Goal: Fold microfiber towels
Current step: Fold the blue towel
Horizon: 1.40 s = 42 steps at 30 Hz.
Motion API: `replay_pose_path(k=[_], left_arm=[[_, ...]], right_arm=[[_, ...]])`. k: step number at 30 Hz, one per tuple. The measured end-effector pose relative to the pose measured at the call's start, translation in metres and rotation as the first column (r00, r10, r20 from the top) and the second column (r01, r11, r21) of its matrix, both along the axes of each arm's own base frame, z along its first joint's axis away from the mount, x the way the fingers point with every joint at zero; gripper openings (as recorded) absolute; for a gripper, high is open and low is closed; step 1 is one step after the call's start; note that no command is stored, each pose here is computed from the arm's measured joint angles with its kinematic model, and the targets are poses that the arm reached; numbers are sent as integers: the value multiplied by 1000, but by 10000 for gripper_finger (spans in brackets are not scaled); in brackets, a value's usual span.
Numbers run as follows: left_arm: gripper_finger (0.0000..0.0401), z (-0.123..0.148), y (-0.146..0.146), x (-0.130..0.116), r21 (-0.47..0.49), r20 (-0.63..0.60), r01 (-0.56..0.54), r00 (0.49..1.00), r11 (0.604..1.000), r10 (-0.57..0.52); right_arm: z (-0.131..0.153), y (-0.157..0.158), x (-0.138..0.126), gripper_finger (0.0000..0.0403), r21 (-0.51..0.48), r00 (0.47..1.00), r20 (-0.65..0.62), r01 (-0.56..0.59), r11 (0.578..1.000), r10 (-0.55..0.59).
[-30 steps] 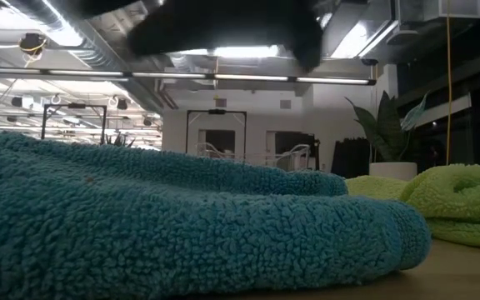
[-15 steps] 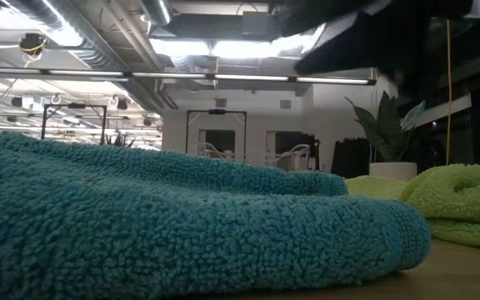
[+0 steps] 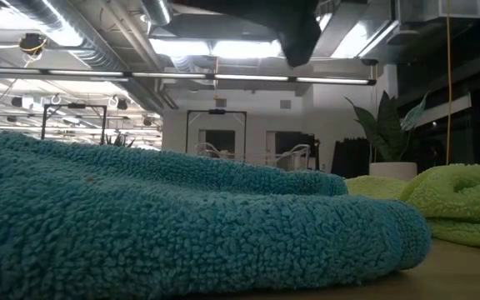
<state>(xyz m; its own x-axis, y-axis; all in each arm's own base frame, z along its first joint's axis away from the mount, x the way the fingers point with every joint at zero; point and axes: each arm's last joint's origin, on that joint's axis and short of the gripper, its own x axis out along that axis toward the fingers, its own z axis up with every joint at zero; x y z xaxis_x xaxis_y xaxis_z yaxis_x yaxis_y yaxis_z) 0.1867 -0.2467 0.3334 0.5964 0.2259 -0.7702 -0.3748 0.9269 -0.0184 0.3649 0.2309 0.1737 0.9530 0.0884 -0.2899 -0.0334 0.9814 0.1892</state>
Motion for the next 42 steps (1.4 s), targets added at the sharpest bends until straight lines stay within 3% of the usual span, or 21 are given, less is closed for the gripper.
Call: replay_pose_path(k=[3,9,13,24,31,42], left_arm=[[161,0,3,4,-7,3,-24,1000,1000,24],[161,0,11,14,-12,9,-73,997,997,73],[161,0,16,20,-11,10,-100,995,995,100],[161,0,23,27,-11,10,-130,991,991,130],[161,0,23,27,-14,11,-133,991,991,133],[161,0,23,27,-15,12,-134,991,991,134]], right_arm=[[-5,-1,1,135,30,998,-13,-64,998,64],[-20,-5,-4,135,-36,994,-48,-98,995,97],[-39,0,3,135,0,991,-4,-133,991,133],[-62,1,10,135,18,992,37,-124,992,123],[-64,2,9,135,-49,988,32,-150,987,152],[-94,-3,12,135,-97,982,-23,-191,977,190]])
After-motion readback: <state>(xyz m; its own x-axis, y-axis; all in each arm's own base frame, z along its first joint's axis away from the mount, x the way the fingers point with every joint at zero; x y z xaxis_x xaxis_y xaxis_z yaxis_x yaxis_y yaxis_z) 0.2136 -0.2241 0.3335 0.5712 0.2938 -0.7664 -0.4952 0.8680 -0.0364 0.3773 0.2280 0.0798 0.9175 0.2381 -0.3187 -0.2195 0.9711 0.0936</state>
